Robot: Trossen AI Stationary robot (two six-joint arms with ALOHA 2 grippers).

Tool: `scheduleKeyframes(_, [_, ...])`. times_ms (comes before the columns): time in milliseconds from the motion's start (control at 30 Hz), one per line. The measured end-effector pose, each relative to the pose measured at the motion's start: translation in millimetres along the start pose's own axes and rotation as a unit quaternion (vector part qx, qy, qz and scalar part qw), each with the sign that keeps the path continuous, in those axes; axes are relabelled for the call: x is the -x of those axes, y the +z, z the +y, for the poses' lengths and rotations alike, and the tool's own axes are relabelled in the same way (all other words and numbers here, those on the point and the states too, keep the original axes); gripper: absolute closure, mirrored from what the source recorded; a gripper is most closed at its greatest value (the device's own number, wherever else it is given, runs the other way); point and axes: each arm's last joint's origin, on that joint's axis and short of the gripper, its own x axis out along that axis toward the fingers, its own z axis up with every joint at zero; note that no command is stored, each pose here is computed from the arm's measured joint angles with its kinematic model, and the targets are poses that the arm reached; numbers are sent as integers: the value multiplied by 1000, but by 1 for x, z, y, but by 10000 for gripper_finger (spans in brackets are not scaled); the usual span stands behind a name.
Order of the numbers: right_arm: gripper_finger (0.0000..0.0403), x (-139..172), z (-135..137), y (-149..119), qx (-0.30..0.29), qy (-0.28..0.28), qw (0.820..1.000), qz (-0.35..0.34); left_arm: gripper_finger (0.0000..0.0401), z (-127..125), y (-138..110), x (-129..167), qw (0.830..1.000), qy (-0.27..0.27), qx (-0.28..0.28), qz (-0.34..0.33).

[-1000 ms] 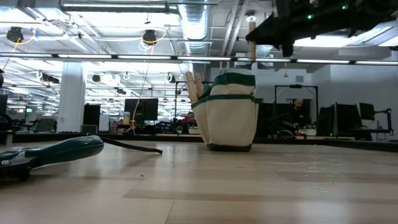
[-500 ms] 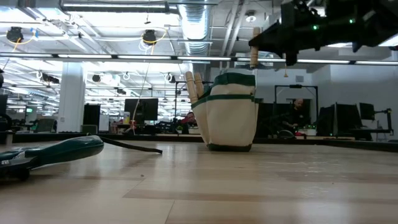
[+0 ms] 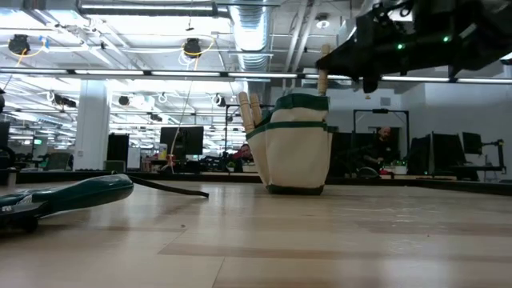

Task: Pick & Place Garden tools in Gardening bag
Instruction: Put the brown trowel into the white gardening bag, then put the green shear scissor into the white gardening bag

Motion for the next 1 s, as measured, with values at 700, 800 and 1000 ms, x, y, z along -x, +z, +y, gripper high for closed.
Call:
scheduleKeyframes(700, [313,-15,10,-35,45,11,997,55,197,1,0,0,1000,2,-17,-1])
scheduleKeyframes(800, [252,-15,8,-35,45,8,997,57,197,1,0,0,1000,2,-18,-1])
scheduleKeyframes(1000, [137,-10,7,-22,44,8,998,34,197,1,-1,0,1000,2,-20,2])
